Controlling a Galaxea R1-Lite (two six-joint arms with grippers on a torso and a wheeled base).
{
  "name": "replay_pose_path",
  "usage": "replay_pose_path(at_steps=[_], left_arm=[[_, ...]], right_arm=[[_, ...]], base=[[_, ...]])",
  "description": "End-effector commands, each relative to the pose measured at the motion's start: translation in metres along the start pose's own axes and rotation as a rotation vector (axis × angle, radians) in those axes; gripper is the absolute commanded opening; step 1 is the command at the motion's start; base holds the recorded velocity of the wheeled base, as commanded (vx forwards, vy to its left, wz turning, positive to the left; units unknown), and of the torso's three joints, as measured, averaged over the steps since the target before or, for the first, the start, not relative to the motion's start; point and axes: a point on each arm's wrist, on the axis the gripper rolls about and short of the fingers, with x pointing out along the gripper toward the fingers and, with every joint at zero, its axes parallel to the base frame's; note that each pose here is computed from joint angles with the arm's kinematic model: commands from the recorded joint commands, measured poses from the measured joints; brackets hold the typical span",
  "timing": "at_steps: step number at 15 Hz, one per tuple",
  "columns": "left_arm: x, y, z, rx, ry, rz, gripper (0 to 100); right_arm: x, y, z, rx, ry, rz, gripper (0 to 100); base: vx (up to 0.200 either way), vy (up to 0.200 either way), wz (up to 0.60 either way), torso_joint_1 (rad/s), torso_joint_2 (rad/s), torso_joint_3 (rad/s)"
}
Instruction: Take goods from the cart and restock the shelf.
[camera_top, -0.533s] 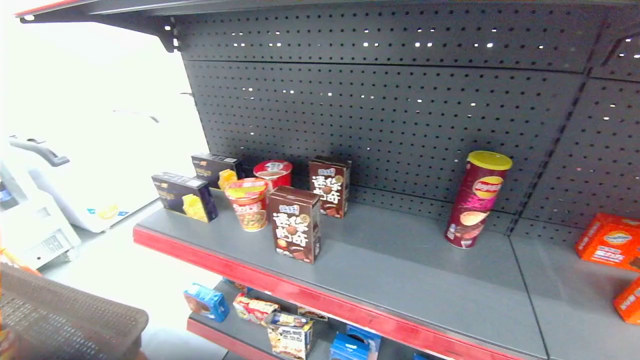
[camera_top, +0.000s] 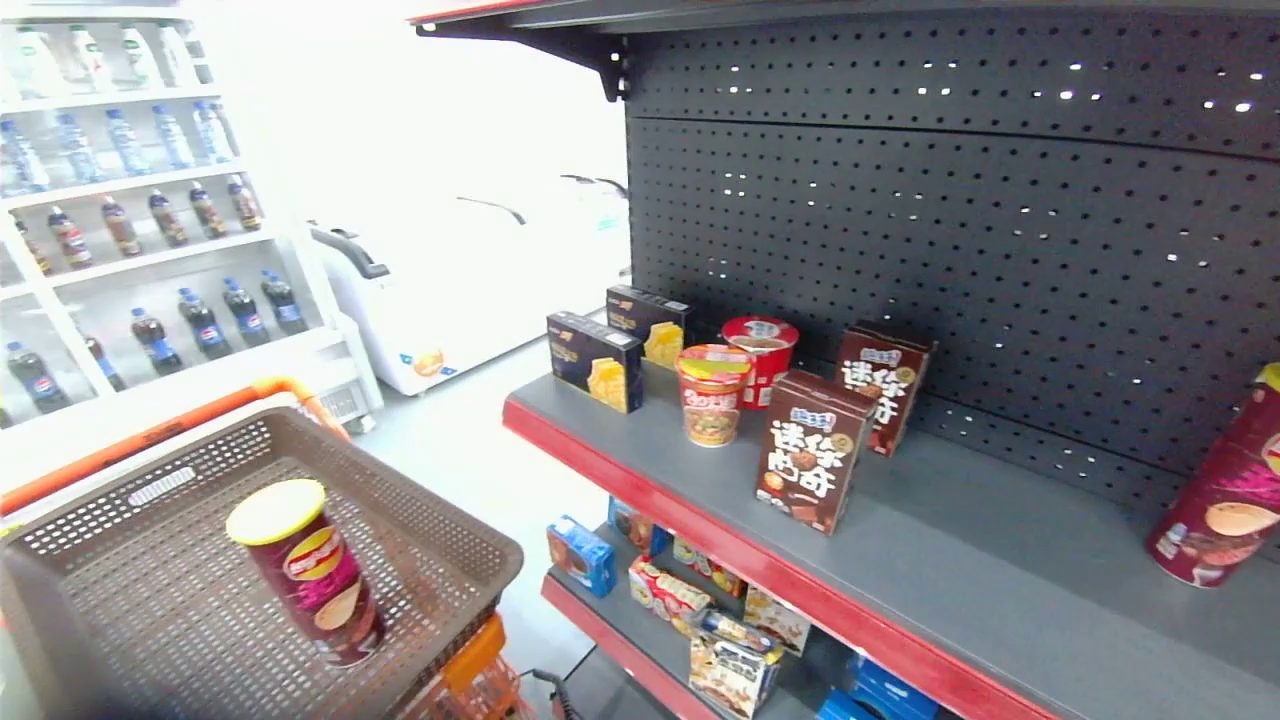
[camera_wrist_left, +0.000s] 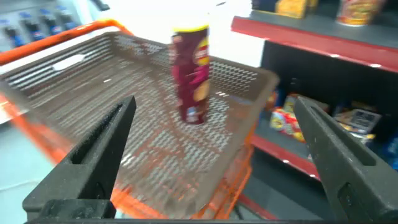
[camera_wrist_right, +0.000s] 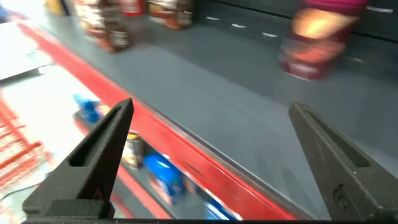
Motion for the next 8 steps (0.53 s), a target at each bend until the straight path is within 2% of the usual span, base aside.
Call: replay_pose_path(at_steps=[1, 3, 6, 7, 8], left_arm=[[0.0, 0.0, -0.0001, 0.001, 0.0, 0.0, 100], [0.0, 0.0, -0.0001, 0.0, 0.0, 0.0, 100], [0.0, 0.0, -0.0001, 0.0, 0.0, 0.0, 100], [0.0, -0.0002, -0.0002, 0.007, 0.001, -0.009, 100], [0.0, -0.0011, -0.0002, 0.033, 0.0, -0.048, 100]], right_arm=[[0.0001, 0.0, 0.0, 0.0, 0.002, 0.001, 100], [0.0001, 0.0, -0.0002, 0.001, 0.003, 0.001, 100], [0.0001, 0.0, -0.0002, 0.003, 0.003, 0.002, 100], [0.0001, 0.0, -0.0002, 0.003, 0.003, 0.002, 100], [0.0, 0.0, -0.0002, 0.003, 0.002, 0.002, 100]], base=[[0.0, 0.0, 0.6, 0.002, 0.0, 0.002], [0.0, 0.0, 0.6, 0.0, 0.0, 0.002], [0.0, 0.0, 0.0, 0.0, 0.0, 0.0], [0.0, 0.0, 0.0, 0.0, 0.0, 0.0], [0.0, 0.0, 0.0, 0.0, 0.0, 0.0]])
